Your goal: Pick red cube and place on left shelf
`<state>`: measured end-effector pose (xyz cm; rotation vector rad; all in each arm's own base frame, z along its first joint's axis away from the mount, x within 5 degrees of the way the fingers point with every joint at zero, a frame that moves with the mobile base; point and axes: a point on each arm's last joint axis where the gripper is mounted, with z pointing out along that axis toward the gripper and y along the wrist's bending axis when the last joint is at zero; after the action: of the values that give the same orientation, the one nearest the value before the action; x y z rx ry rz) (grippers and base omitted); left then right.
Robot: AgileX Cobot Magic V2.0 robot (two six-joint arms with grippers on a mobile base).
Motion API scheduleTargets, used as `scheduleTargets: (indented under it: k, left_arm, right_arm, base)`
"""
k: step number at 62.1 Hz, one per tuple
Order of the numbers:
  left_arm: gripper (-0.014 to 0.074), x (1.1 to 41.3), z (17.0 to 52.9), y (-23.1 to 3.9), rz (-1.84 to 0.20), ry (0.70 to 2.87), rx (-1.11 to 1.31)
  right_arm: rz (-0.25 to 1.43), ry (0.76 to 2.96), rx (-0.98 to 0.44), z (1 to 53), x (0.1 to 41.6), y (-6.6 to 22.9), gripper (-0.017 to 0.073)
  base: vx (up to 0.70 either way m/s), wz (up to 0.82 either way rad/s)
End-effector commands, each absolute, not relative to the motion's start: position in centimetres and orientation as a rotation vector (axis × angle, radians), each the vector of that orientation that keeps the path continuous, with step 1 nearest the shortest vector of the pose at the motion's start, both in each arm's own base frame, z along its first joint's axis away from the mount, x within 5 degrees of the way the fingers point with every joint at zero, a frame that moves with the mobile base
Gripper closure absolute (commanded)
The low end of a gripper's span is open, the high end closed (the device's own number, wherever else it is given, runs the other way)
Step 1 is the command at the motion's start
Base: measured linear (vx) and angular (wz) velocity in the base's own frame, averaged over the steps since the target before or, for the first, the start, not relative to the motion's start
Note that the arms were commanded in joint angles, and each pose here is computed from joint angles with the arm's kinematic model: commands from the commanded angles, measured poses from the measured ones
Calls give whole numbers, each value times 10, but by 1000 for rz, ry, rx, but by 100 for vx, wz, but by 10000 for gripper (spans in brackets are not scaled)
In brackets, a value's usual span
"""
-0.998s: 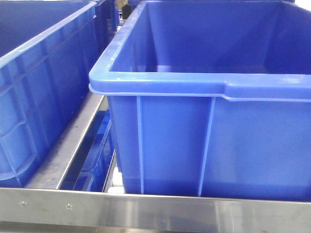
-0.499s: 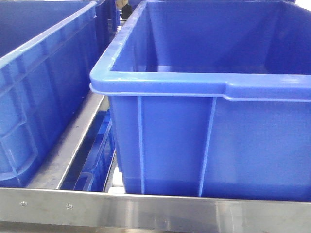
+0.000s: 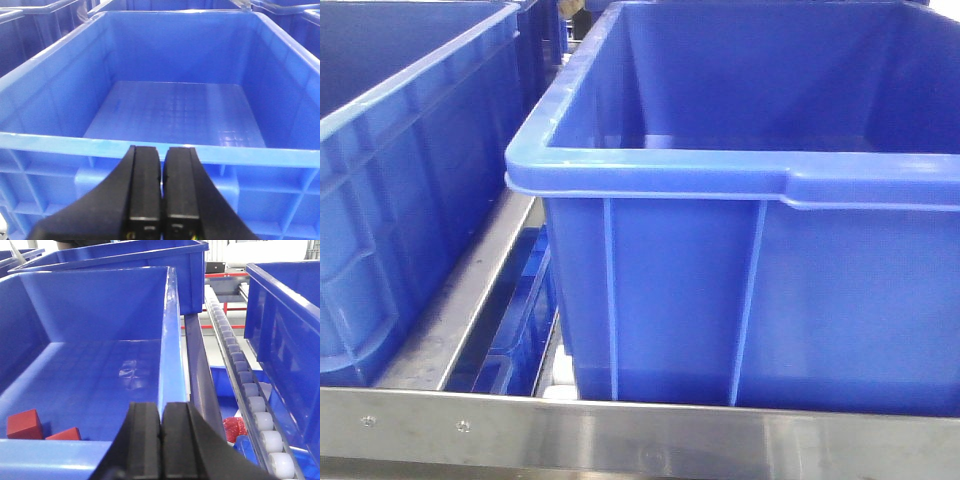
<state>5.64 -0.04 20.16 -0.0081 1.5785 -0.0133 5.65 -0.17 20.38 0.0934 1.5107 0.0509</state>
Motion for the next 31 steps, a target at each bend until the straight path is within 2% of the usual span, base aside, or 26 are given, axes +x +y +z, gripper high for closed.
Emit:
scheduleTargets:
  k: [1,31]
  left_arm:
    - [503,56,201,0,-23,1512,-19]
    - [503,56,201,0,-23,1512,-19]
  right_arm:
    - [40,1388,90,219,53,-2,512]
    - [40,1388,90,219,53,-2,512]
  base:
    - [0,0]
    - [0,0]
